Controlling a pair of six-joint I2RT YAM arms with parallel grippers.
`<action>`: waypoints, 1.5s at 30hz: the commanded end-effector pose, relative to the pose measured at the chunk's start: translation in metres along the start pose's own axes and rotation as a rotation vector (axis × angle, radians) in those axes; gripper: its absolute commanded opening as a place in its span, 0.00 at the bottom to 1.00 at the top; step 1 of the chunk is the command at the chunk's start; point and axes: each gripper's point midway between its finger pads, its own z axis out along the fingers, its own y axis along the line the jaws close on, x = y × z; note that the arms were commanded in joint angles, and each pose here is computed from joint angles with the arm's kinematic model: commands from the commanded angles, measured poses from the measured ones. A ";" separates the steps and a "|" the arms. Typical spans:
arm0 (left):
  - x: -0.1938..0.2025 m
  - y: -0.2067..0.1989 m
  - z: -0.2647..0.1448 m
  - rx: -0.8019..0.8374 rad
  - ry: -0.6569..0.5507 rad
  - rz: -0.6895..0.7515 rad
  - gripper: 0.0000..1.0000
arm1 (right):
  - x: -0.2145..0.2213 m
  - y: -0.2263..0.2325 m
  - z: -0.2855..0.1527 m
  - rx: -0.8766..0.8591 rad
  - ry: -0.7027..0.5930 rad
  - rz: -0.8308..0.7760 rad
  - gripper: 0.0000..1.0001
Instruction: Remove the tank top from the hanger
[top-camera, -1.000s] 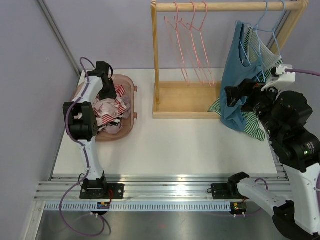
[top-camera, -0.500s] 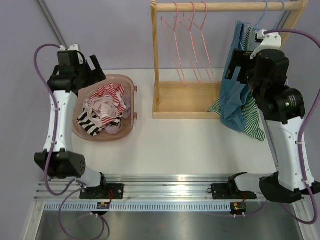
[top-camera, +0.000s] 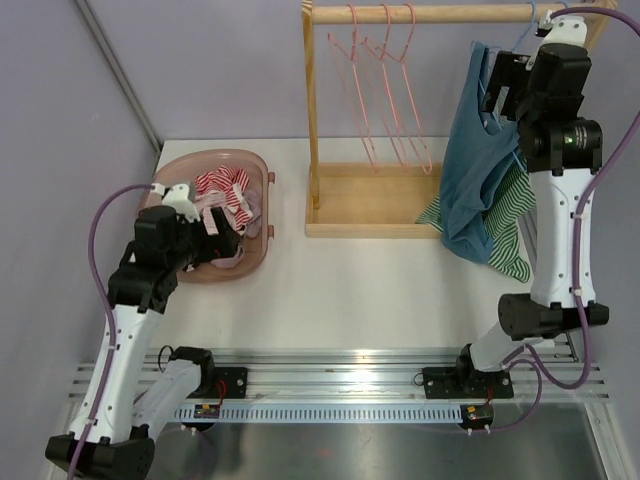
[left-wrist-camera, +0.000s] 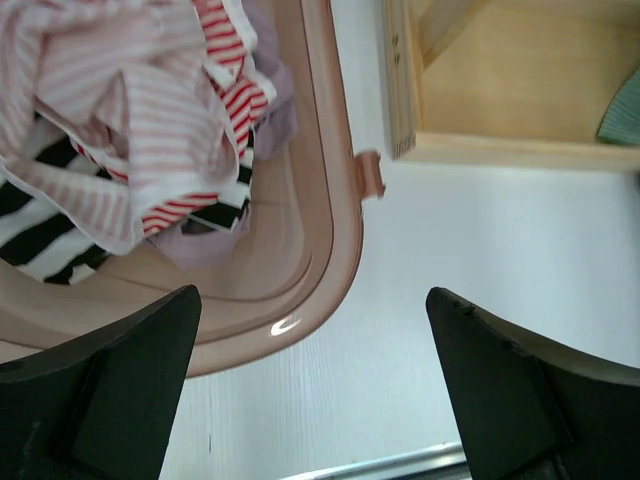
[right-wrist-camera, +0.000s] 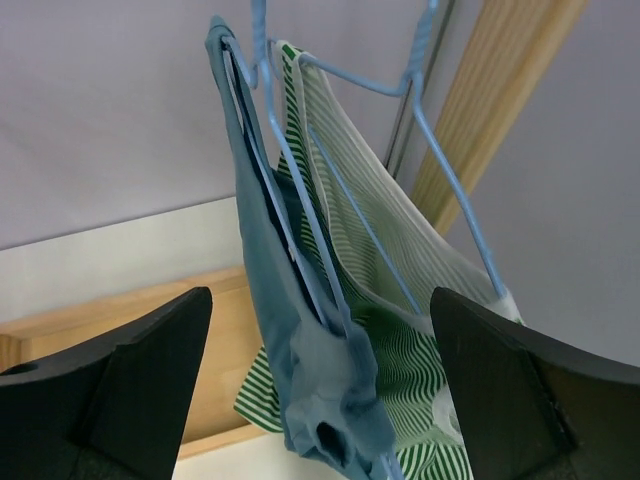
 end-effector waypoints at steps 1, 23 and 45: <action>-0.001 -0.007 -0.008 0.051 -0.116 0.070 0.99 | -0.020 0.013 0.016 -0.101 -0.050 -0.017 0.98; 0.040 -0.024 -0.007 0.118 -0.061 0.149 0.99 | -0.015 0.038 0.026 -0.348 -0.018 -0.005 0.00; 0.037 -0.033 -0.014 0.168 -0.078 0.153 0.99 | -0.057 0.052 -0.066 -0.531 -0.147 0.111 0.00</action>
